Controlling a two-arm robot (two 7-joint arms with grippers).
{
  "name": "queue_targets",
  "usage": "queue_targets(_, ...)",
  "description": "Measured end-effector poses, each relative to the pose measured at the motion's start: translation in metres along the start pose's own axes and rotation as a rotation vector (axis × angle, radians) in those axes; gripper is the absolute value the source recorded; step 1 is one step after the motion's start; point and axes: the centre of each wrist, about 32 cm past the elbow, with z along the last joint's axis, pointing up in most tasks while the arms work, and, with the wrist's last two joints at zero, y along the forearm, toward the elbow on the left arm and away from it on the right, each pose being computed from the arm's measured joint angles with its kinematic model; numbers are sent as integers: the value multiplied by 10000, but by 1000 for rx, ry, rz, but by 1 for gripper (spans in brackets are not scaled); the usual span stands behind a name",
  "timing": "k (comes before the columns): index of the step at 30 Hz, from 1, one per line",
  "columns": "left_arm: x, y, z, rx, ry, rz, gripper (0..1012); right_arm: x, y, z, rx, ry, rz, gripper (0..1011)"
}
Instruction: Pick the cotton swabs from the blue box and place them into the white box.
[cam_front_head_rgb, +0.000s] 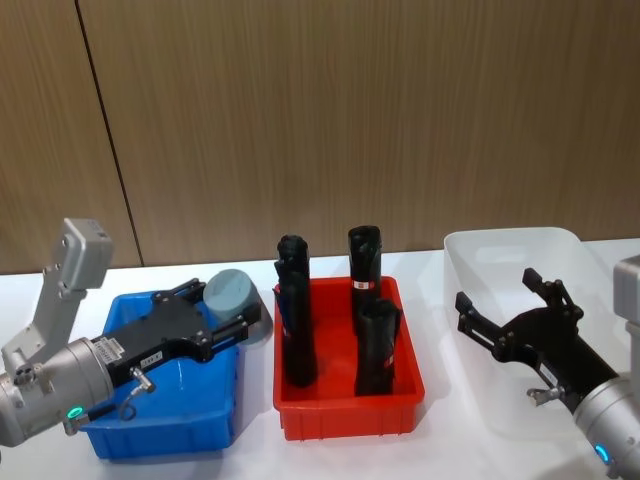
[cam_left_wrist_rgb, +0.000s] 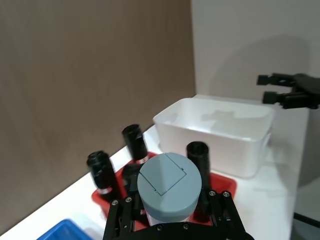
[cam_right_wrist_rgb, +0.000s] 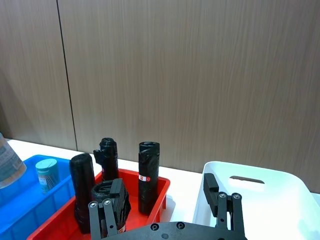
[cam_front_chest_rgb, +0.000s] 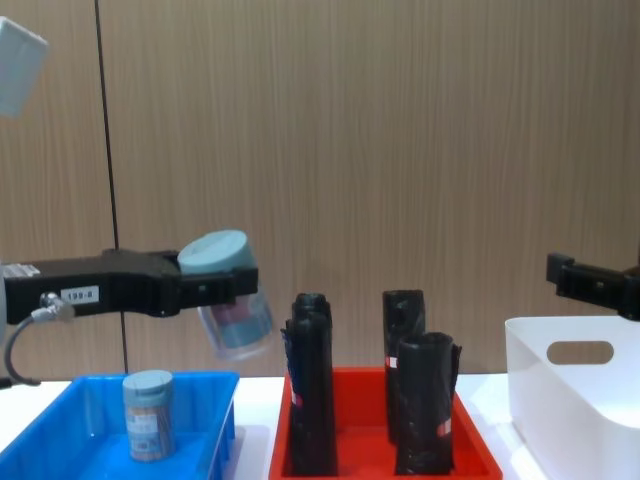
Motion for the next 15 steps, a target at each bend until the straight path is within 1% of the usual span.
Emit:
queue_targets(5, 58, 7, 8, -43, 10, -88, 659, 0, 0, 0, 0, 0, 0, 1002)
queue_targets(8, 84, 7, 6, -60, 15, -123, 659, 0, 0, 0, 0, 0, 0, 1002)
queue_targets(10, 116, 1, 0, -85, 23, -173, 659, 0, 0, 0, 0, 0, 0, 1001)
queue_targets(11, 116, 1, 0, -85, 23, -173, 659, 0, 0, 0, 0, 0, 0, 1002)
queue_targets(12, 131, -4, -4, -97, 27, -196, 659, 0, 0, 0, 0, 0, 0, 1001)
queue_targets(13, 138, -7, -6, -104, 29, -208, 659, 0, 0, 0, 0, 0, 0, 1002)
queue_targets(14, 152, -16, -11, -115, 32, -234, 659, 0, 0, 0, 0, 0, 0, 1002)
queue_targets(15, 160, -23, -15, -119, 34, -246, 659, 0, 0, 0, 0, 0, 0, 1002)
